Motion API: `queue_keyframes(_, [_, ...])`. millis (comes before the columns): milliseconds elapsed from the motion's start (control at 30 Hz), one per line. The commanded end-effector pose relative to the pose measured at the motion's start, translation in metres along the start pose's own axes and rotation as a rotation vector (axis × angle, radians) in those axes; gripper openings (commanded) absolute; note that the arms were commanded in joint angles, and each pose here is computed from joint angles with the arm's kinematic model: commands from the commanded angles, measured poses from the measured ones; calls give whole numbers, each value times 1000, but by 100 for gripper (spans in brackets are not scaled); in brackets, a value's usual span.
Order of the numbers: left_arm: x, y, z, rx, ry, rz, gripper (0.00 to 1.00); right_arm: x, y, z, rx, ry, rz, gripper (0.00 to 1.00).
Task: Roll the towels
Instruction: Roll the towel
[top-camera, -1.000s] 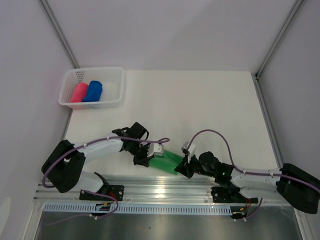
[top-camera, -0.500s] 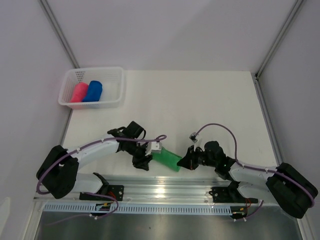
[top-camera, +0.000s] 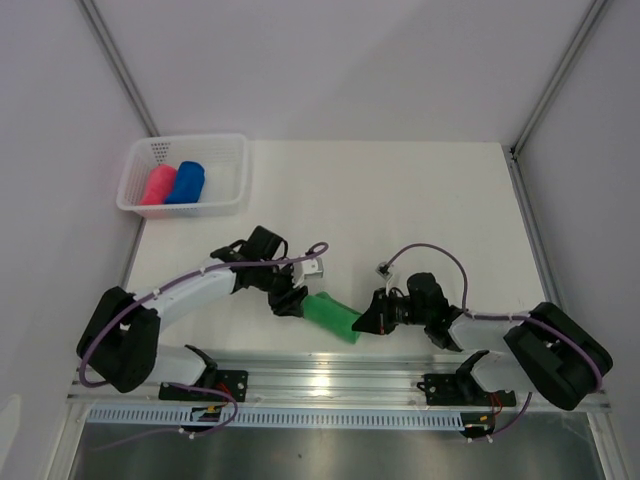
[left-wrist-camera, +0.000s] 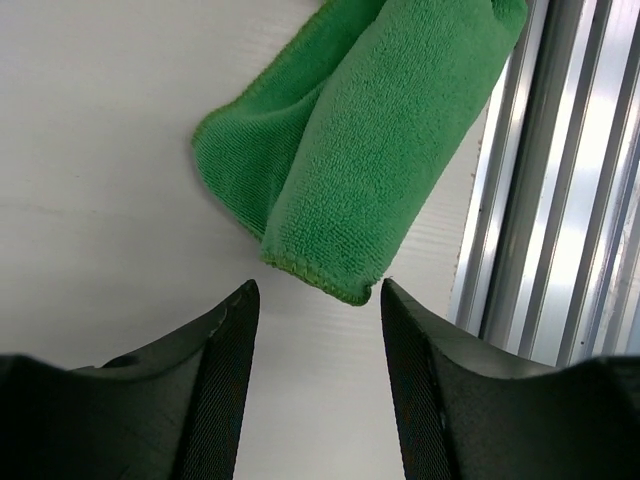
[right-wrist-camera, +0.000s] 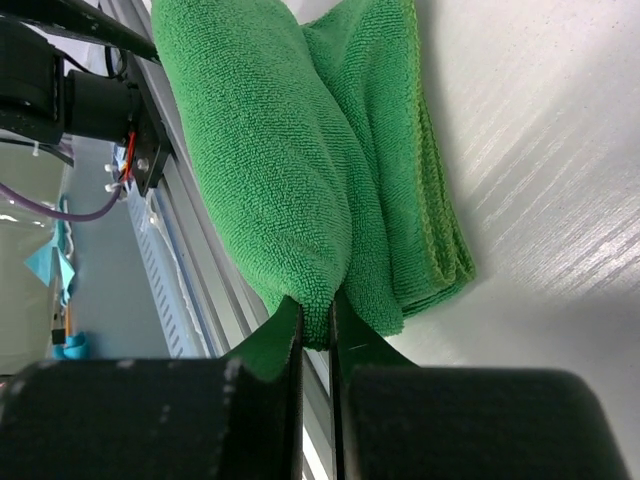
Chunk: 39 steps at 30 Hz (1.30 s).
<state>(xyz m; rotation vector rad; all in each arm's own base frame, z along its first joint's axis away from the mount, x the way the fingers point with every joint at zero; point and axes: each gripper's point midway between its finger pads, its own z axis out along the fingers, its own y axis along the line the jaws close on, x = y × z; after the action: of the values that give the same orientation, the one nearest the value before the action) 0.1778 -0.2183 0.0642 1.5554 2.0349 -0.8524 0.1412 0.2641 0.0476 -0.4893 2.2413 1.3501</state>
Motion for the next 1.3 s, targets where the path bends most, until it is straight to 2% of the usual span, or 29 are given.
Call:
queue_keyframes(0, [-29,9,-7,-22,-70,22,55,3,-14,2,42,17,66,0])
queue_keyframes(167, [-58,4,-39,-100,-156,120,55,-2,-20,3,48,18,114,0])
queue_keyframes(233, [-68,4,-43,-113,-191,141,60,-3,-21,4,55,22,122,0])
queue_keyframes(367, [-65,18,-28,-90,-143,83,63,-5,-23,6,69,36,122,0])
queue_keyframes(500, [-49,19,-2,16,-66,2,60,-7,-25,6,81,38,125,0])
queue_keyframes(600, [-46,24,8,18,-46,5,60,-7,-25,6,80,43,127,0])
queue_keyframes(700, [-39,24,14,42,-15,-20,56,-4,-27,7,85,55,130,0])
queue_keyframes(800, [-29,25,22,68,26,-58,47,-4,-29,8,89,58,133,0])
queue_keyframes(900, [-20,27,29,93,75,-105,31,-3,-37,7,117,54,149,10])
queue_keyframes(933, [-21,27,31,104,79,-112,22,-2,-40,8,123,56,156,14])
queue_keyframes(1000, [-14,25,35,131,108,-147,13,-4,-42,8,135,48,164,21])
queue_keyframes(1033, [-14,26,35,129,119,-155,5,-4,-42,8,136,45,164,27])
queue_keyframes(1100, [-10,29,37,116,141,-188,1,-7,-42,7,141,31,158,32])
queue_keyframes(1200, [-5,32,39,102,179,-230,0,-17,-38,2,155,-2,128,37])
queue_keyframes(1233, [-3,33,39,101,187,-239,1,-16,-43,-2,196,0,134,41])
queue_keyframes(1267, [0,34,40,90,201,-253,1,-29,-36,-6,195,-40,89,43])
